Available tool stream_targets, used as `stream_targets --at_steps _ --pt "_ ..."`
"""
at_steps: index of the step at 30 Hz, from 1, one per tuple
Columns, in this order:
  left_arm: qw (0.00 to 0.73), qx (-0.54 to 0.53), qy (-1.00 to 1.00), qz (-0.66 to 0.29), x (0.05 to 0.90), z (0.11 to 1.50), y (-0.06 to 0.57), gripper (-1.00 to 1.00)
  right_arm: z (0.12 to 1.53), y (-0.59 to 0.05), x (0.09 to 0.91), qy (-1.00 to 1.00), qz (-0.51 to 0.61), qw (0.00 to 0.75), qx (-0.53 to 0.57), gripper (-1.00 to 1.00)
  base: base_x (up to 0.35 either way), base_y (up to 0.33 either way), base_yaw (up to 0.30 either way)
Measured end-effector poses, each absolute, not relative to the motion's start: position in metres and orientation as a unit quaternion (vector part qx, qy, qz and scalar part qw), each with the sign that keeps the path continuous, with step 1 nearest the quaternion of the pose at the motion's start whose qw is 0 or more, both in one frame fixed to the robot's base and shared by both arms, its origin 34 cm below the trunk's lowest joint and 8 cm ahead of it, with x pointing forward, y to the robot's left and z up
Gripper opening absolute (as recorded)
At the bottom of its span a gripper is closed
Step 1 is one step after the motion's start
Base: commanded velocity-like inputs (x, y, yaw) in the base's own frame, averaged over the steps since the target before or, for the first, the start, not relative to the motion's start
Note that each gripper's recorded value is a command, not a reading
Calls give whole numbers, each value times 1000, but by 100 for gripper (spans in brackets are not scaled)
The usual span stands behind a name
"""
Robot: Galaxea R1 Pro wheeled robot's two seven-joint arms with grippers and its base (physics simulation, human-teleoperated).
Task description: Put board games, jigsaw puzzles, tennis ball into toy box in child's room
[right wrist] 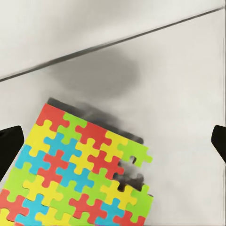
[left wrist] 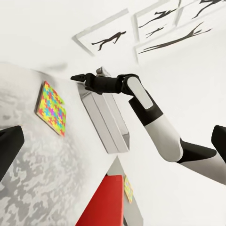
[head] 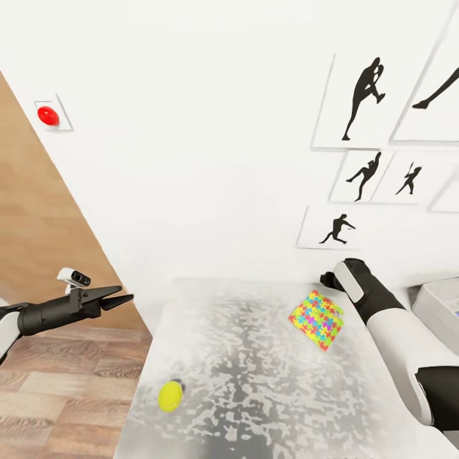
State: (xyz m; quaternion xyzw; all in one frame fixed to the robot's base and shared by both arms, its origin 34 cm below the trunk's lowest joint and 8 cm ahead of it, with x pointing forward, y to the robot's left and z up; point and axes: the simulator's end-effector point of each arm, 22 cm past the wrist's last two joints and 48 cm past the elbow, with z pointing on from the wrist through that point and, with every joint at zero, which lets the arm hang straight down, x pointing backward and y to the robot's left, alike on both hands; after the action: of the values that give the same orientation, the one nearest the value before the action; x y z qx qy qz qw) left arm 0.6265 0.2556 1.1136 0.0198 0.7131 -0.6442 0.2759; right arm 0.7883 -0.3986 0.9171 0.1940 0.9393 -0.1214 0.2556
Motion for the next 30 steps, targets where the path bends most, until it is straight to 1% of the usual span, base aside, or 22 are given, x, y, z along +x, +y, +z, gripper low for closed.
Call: stream_targets --at_steps 30 --pt "272 15 715 -644 628 1107 256 100 912 -391 792 942 -114 251 191 100 0 -3 -8"
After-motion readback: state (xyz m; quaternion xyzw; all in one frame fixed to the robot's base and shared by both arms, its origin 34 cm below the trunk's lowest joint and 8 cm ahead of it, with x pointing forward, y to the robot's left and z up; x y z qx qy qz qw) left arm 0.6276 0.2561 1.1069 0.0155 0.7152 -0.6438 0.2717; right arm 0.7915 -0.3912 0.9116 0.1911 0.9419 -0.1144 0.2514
